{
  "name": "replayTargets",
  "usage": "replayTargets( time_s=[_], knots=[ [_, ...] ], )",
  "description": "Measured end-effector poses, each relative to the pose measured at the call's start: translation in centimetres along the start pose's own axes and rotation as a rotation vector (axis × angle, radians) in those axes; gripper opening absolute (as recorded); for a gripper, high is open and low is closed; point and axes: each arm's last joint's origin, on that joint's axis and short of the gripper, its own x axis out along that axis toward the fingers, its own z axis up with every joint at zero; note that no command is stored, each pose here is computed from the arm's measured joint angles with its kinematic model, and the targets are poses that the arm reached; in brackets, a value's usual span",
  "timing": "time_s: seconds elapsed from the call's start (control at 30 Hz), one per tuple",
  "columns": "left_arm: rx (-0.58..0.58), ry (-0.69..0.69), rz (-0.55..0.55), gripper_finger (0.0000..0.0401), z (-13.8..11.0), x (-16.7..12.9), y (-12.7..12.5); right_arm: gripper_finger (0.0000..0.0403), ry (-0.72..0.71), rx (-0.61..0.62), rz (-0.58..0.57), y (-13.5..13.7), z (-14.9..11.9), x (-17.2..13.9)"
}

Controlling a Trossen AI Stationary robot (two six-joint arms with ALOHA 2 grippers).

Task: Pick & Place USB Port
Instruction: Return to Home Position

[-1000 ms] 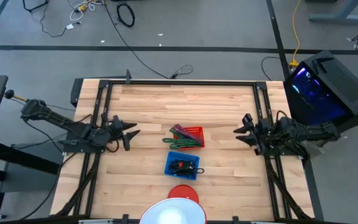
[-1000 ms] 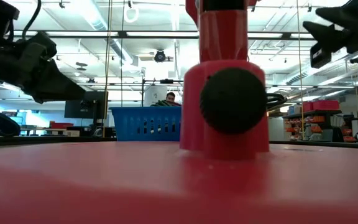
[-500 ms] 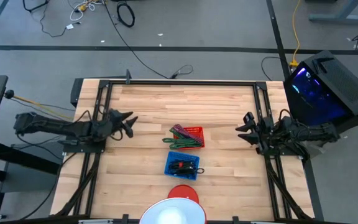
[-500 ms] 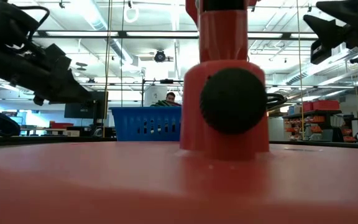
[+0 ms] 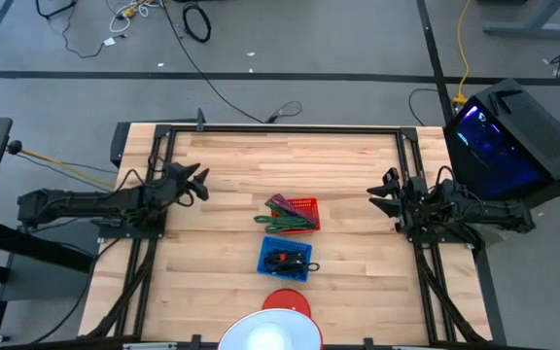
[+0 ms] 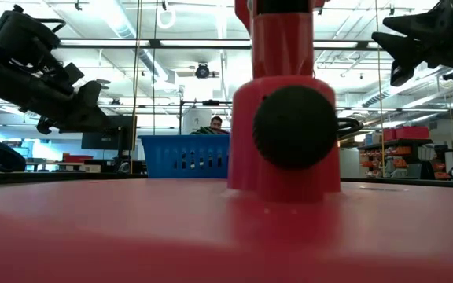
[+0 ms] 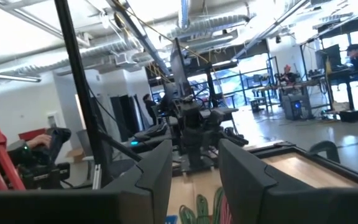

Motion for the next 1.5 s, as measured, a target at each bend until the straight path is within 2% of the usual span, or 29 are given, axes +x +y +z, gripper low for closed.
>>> replayTargets(
  time_s=[0.27,0.43,0.5,0.63,1.03,1.23,1.3,1.37,1.5],
  knots=[
    [-0.010,-0.007,0.039,0.0190,0.1,0.3,0.4,0.0133,0.010,-0.021,-0.011,-0.1,-0.1,0.0],
    [-0.012,-0.009,0.039,0.0190,0.2,0.3,0.4,0.0133,0.155,-0.308,0.006,-0.3,-1.5,-0.1],
    [-0.012,-0.009,0.039,0.0190,0.1,0.3,0.4,0.0133,0.207,-0.351,0.050,-0.3,-2.0,-0.2],
    [-0.011,-0.009,0.039,0.0190,0.1,0.3,0.4,0.0133,0.252,-0.289,0.102,-0.2,-2.4,-0.3],
    [-0.027,-0.024,0.032,0.0190,0.3,0.2,0.4,0.0133,0.250,-0.235,0.082,-0.2,-2.4,-0.3],
    [-0.150,-0.154,-0.008,0.0190,1.9,-0.7,0.8,0.0133,0.249,-0.235,0.082,-0.2,-2.3,-0.3],
    [-0.151,-0.200,-0.026,0.0190,2.4,-1.2,1.0,0.0133,0.249,-0.235,0.082,-0.2,-2.3,-0.3],
    [-0.179,-0.217,-0.123,0.0190,2.8,-1.6,1.0,0.0133,0.249,-0.235,0.082,-0.2,-2.3,-0.3],
    [-0.132,-0.168,-0.532,0.0190,3.0,-2.5,0.1,0.0133,0.248,-0.235,0.082,-0.2,-2.3,-0.3]
  ],
)
